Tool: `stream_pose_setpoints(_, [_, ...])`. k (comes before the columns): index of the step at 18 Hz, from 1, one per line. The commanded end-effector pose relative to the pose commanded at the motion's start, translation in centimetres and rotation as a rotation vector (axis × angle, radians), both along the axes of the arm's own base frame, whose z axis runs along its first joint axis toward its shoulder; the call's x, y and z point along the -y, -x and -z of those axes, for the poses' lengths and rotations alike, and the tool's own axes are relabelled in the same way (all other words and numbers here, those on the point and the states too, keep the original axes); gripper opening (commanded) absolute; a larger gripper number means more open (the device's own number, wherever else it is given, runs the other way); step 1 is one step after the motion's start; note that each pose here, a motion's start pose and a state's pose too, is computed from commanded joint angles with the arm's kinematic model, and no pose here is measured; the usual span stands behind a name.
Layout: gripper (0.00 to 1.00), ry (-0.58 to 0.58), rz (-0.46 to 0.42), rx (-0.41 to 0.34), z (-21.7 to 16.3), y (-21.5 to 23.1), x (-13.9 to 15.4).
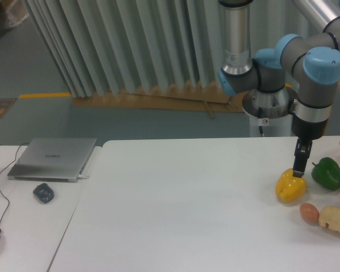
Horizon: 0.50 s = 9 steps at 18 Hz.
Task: Place the green pepper in a basket
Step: 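Lower the gripper past the yellow pepper toward the green pepper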
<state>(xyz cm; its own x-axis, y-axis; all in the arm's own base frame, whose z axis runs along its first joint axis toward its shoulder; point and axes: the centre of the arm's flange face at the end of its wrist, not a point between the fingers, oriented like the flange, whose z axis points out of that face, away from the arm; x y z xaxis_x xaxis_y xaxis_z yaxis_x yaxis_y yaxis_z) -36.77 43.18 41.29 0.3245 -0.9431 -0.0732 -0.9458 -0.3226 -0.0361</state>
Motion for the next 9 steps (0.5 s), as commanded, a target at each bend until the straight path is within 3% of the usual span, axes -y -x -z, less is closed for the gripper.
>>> stream_pose_setpoints(4, [1.0, 0.042, -0.002, 0.022, 0.6, -0.3, 1.0])
stream_pose_setpoints(9, [1.0, 0.18, 0.081, -0.063, 0.4, 0.2, 1.7])
